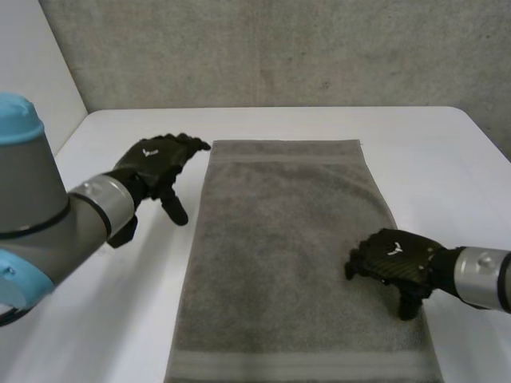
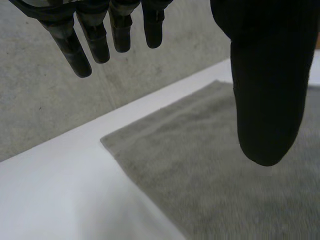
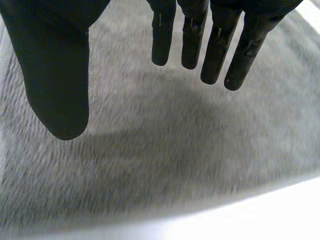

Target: Fold the towel.

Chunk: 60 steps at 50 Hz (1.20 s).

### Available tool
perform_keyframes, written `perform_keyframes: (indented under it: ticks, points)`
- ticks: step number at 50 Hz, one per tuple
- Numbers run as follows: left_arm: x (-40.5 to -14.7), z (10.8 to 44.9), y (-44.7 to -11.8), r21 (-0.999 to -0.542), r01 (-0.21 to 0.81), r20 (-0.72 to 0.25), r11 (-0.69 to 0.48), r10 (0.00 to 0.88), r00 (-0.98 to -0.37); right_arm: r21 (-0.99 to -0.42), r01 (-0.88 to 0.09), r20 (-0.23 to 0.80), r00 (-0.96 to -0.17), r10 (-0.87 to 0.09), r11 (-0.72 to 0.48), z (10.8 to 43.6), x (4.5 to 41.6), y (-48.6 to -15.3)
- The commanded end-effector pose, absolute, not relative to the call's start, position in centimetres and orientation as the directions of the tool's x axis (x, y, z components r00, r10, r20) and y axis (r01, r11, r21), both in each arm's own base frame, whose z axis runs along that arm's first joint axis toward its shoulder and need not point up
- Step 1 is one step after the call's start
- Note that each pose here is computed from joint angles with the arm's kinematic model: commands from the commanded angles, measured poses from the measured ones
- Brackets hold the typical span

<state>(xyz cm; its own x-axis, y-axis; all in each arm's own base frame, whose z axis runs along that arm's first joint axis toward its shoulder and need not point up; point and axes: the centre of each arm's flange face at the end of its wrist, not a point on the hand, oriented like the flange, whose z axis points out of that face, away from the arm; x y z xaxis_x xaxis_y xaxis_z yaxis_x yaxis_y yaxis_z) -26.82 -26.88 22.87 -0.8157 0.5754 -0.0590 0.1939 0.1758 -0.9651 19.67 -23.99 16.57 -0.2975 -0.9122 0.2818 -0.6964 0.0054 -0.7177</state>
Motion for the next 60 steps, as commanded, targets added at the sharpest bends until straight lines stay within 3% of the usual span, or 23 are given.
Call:
perform_keyframes:
  ticks: [1, 11, 24, 28, 38, 44, 52, 60]
  points:
    - [-26.8, 21.7, -26.3, -0.959, 0.252, -0.133, 0.133, 0.574, -0.808, -0.72, -0.691, 0.234, -0.321, -0.918, 0.059, 15.3, 18.1, -23.3]
    - [-26.8, 21.7, -26.3, -0.959, 0.251, -0.132, 0.134, 0.573, -0.809, -0.738, -0.673, 0.226, -0.321, -0.92, 0.054, 14.8, 17.9, -23.0]
    - [-26.7, 21.7, -26.3, -0.96, 0.243, -0.122, 0.142, 0.567, -0.815, -0.741, -0.671, 0.299, -0.314, -0.901, -0.013, 13.2, 18.0, -22.9]
    - [-26.7, 22.1, -26.2, -0.962, 0.239, -0.125, 0.132, 0.567, -0.814, -0.792, -0.607, 0.314, -0.303, -0.9, -0.072, 14.4, 18.6, -23.5]
    - [-26.5, 22.2, -25.8, -0.962, 0.238, -0.124, 0.131, 0.566, -0.815, -0.821, -0.568, 0.291, -0.333, -0.897, -0.056, 15.0, 19.4, -24.0]
    - [-26.4, 22.2, -25.9, -0.962, 0.238, -0.124, 0.134, 0.563, -0.817, -0.836, -0.539, 0.283, -0.258, -0.924, -0.105, 16.0, 23.2, -22.4]
    - [-25.2, 24.5, -26.1, -0.974, 0.212, -0.137, 0.086, 0.525, -0.84, -0.897, -0.429, 0.275, -0.346, -0.897, -0.11, 19.3, 30.1, -23.6]
    - [-22.9, 26.6, -27.0, -0.982, 0.182, -0.143, 0.044, 0.451, -0.881, -0.913, -0.359, 0.301, -0.275, -0.913, -0.193, 20.7, 37.6, -19.8]
